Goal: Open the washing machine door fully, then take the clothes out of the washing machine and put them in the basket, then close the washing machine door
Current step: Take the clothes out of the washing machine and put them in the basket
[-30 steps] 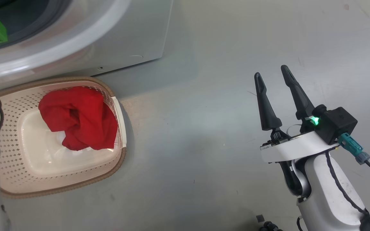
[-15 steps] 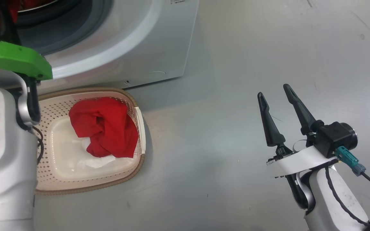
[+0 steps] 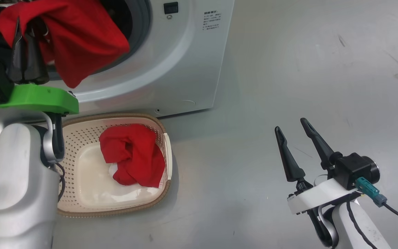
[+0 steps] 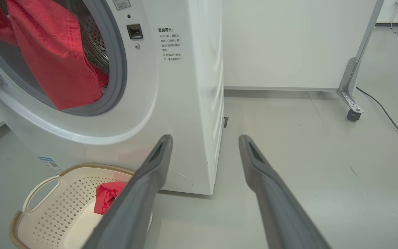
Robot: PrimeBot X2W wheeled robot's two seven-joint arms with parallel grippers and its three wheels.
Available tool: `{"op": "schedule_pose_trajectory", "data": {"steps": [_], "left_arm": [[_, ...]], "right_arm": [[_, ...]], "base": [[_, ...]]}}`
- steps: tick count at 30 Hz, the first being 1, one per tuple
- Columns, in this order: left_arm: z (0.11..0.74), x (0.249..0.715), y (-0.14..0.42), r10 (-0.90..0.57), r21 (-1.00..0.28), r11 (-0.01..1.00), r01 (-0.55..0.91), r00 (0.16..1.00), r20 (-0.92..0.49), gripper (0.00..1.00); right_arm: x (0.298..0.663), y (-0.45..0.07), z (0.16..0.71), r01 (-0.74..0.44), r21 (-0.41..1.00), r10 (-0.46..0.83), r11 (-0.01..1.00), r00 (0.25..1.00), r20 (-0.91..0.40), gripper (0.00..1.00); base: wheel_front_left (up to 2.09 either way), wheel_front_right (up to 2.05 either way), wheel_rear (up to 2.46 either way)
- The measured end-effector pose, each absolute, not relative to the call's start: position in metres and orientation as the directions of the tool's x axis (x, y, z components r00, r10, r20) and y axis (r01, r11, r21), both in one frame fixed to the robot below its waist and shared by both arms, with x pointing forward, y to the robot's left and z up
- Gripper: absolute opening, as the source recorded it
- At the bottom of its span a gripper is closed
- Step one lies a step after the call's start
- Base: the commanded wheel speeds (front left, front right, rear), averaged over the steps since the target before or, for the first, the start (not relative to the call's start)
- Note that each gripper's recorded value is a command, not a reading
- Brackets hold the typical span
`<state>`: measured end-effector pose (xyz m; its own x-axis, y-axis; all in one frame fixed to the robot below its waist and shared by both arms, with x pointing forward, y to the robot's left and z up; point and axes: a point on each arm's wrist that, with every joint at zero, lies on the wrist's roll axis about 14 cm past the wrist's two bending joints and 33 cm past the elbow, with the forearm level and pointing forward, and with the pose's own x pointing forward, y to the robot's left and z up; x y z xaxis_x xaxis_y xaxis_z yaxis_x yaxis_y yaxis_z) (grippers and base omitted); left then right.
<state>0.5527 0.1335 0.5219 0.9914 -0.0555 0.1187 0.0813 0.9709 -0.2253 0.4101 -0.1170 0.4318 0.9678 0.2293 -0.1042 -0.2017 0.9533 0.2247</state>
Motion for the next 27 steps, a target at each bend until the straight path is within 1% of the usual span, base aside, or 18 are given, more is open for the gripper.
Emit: {"op": "schedule_pose_trajectory", "data": {"steps": [6,17,21,27], "left_arm": [[0.556,0.533,0.135,-0.049,-0.221,0.971,0.096,0.977,0.209,0.00],[0.584,0.491,0.140,-0.034,-0.224,0.969,0.100,0.959,0.282,0.00],[0.576,0.478,0.145,-0.020,-0.232,0.969,0.083,0.965,0.263,0.00],[0.546,0.463,0.145,-0.021,-0.240,0.969,0.062,0.985,0.172,0.00]], "right_arm": [[0.401,-0.113,0.442,-0.215,0.222,0.238,0.951,0.968,-0.082,1.00],[0.387,-0.105,0.456,-0.241,0.222,0.258,0.945,0.965,-0.051,1.00],[0.387,-0.099,0.460,-0.261,0.218,0.276,0.940,0.961,-0.037,1.00],[0.387,-0.094,0.462,-0.276,0.212,0.289,0.937,0.957,-0.030,1.00]], "base": [[0.00,0.00,0.00],[0.00,0.00,0.00],[0.00,0.00,0.00],[0.00,0.00,0.00]]}}
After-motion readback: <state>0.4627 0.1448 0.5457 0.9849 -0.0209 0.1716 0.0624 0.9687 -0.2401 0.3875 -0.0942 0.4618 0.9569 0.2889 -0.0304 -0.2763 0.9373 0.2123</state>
